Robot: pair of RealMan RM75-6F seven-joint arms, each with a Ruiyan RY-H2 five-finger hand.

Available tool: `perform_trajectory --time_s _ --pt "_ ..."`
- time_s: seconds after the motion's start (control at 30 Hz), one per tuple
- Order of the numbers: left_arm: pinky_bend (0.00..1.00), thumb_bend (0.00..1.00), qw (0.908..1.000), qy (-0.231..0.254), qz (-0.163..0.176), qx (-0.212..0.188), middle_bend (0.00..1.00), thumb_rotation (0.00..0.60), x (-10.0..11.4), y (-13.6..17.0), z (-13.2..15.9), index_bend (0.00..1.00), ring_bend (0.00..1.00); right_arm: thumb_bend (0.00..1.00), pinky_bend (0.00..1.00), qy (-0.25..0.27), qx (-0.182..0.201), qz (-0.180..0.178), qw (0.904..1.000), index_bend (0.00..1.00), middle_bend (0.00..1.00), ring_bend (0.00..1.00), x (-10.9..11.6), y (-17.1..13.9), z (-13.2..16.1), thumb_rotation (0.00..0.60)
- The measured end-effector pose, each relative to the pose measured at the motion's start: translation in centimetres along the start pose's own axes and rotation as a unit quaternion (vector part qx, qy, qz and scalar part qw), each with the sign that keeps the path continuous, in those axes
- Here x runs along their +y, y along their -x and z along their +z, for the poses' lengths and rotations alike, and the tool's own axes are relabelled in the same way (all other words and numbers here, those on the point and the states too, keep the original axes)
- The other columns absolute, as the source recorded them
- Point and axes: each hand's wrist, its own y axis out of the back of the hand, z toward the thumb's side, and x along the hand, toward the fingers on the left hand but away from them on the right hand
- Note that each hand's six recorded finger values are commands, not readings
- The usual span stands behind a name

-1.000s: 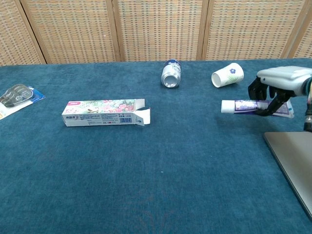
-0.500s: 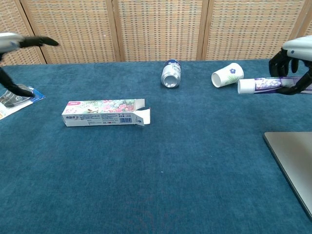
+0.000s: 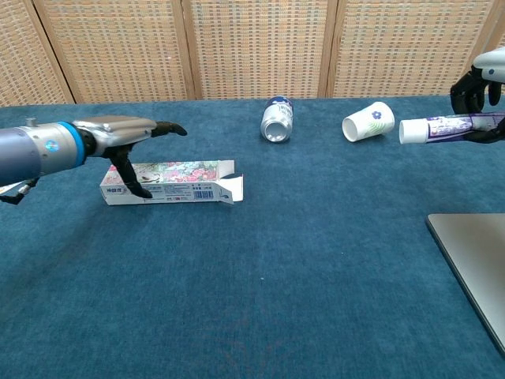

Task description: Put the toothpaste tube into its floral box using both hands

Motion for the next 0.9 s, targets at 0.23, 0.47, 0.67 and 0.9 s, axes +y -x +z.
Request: perform_trajectory --time_s 0.23,0.47,0.67,0.9 --pt "0.53 0.24 0.9999 -0.011 -0.012 0.003 0.47 0.600 -0.4 -1.3 1.1 0.49 0.45 0.52 0.39 -0.001 -0.005 -0.003 1.0000 0.61 0.60 0.42 0.5 -0.1 -0.7 0.600" --pt "0.57 0.33 0.9999 -0.011 -0.008 0.007 0.56 0.600 -0.5 -1.1 1.3 0.59 0.52 0.52 0.39 -0.006 -0.002 -0.014 0.9999 0.61 0.60 0.42 1.5 -0.5 -0.7 0.600" --pt "0.57 0.33 0.9988 0.037 0.030 -0.008 0.56 0.600 0.8 -0.6 2.1 0.59 0.52 0.52 0.39 -0.015 0.010 -0.037 0.9992 0.61 0.60 0.42 3.7 -1.3 0.0 0.600" --pt "0.57 0.33 0.9719 0.191 0.115 -0.076 0.56 0.600 4.0 0.3 4.1 0.59 0.52 0.52 0.39 -0.046 0.030 -0.094 0.9941 0.61 0.60 0.42 9.2 -3.1 1.4 0.600"
